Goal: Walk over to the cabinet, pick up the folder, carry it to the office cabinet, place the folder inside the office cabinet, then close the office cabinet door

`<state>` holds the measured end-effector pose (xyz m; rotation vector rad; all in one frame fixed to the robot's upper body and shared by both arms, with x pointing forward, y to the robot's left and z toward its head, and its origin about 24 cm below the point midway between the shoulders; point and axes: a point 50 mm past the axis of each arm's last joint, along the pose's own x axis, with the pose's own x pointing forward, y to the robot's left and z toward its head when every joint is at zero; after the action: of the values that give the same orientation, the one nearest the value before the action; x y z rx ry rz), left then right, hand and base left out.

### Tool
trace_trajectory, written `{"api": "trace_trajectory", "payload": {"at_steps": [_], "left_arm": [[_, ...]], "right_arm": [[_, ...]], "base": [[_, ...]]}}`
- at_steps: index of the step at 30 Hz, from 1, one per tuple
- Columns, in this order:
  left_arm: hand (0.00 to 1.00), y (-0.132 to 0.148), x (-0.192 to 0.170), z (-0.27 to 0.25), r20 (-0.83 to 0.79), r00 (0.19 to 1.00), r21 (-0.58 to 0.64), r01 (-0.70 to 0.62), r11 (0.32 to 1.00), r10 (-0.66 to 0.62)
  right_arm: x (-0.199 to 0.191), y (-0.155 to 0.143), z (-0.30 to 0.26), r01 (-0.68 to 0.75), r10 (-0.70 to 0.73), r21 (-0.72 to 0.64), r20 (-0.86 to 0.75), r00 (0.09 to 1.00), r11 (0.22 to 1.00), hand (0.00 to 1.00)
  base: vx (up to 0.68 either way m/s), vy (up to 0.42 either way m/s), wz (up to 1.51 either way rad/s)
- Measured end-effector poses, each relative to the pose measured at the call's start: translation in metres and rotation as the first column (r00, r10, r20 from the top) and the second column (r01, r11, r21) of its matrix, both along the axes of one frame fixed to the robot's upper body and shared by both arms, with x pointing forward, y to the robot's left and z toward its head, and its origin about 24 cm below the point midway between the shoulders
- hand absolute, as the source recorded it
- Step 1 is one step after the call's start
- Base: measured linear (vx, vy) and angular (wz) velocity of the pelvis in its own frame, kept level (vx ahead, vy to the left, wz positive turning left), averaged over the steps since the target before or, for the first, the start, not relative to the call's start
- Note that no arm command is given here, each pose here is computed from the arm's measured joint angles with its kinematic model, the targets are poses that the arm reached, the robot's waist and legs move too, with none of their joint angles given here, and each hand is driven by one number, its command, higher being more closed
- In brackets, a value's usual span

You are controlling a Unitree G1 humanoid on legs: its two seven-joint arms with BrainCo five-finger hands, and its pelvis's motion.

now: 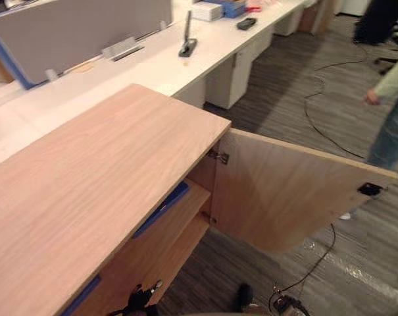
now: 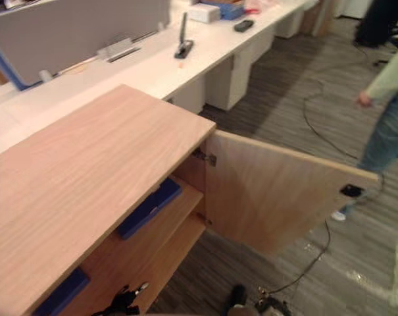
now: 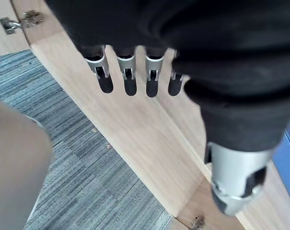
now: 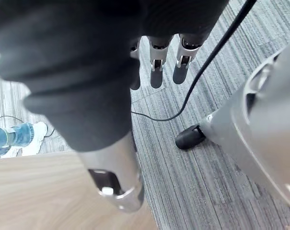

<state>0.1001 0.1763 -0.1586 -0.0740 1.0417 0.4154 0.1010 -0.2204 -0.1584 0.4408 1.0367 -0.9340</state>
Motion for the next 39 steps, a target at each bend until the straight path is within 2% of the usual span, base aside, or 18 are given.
{"api": "trace_trajectory", "payload": {"at_steps": [3, 7, 9, 12, 17, 20, 24, 28, 31, 33, 35, 39], "left_arm": [[0.0, 0.0, 0.004, 0.001, 0.014, 1.0, 0.001, -0.01, 1.0, 0.01], [0.0, 0.009, 0.008, 0.006, 0.048, 0.999, 0.034, -0.016, 0.999, 0.014], [0.0, 0.003, 0.008, 0.007, 0.067, 0.997, 0.026, -0.028, 0.999, 0.026], [0.0, 0.01, 0.002, 0.007, 0.064, 0.997, 0.046, -0.039, 0.998, 0.036], [0.0, 0.011, -0.004, 0.005, 0.041, 0.999, 0.056, -0.034, 0.998, 0.032], [0.0, 0.011, -0.004, 0.004, 0.027, 0.999, 0.056, -0.022, 0.998, 0.021], [0.0, 0.012, -0.012, 0.001, 0.009, 0.996, 0.043, -0.09, 0.995, 0.089], [0.0, 0.016, -0.02, 0.0, -0.001, 0.992, 0.045, -0.128, 0.991, 0.128], [0.0, 0.031, -0.022, 0.002, -0.009, 0.994, 0.083, -0.11, 0.99, 0.111], [0.0, 0.031, -0.016, 0.003, 0.005, 0.996, 0.086, -0.09, 0.992, 0.09], [0.0, 0.028, -0.018, 0.002, -0.002, 0.997, 0.083, -0.073, 0.994, 0.074], [0.0, 0.036, -0.02, 0.003, -0.002, 0.996, 0.083, -0.091, 0.992, 0.091]], "right_arm": [[0.006, 0.002, 0.002, -0.004, 0.004, -0.007, 0.028, 1.0, 1.0, 0.0], [0.02, 0.012, 0.007, -0.075, 0.076, -0.019, 0.072, 0.995, 0.997, 0.0], [0.019, 0.013, 0.007, -0.074, 0.075, -0.023, 0.072, 0.995, 0.997, 0.0], [0.019, 0.029, 0.004, -0.103, 0.101, 0.017, 0.073, 0.992, 0.995, 0.0], [0.014, 0.029, 0.003, -0.104, 0.103, 0.017, 0.064, 0.993, 0.994, 0.0], [0.021, 0.033, 0.005, -0.176, 0.176, 0.003, 0.076, 0.982, 0.984, 0.0], [0.031, 0.033, 0.009, -0.184, 0.184, -0.013, 0.104, 0.977, 0.983, 0.0], [0.057, 0.02, 0.023, -0.175, 0.186, -0.077, 0.178, 0.966, 0.982, 0.0], [0.084, 0.014, 0.036, -0.177, 0.2, -0.114, 0.244, 0.949, 0.978, 0.0], [0.096, 0.0, 0.045, -0.175, 0.214, -0.163, 0.266, 0.94, 0.971, 0.0], [0.099, -0.032, 0.056, -0.139, 0.205, -0.254, 0.256, 0.945, 0.957, 0.0], [0.118, -0.042, 0.071, -0.123, 0.216, -0.297, 0.302, 0.929, 0.947, 0.0]], "base": [[-0.02, 0.101, -0.31], [-0.05, 0.101, -0.12], [-0.14, 0.081, -0.07], [-0.04, 0.038, -0.16], [0.01, -0.02, -0.12], [0.0, -0.014, -0.2], [-0.08, 0.007, -0.21], [0.05, -0.055, -0.23], [0.19, -0.268, -0.83], [0.08, -0.252, -0.62], [-0.08, -0.065, -0.34], [0.05, 0.004, -0.16]]}}
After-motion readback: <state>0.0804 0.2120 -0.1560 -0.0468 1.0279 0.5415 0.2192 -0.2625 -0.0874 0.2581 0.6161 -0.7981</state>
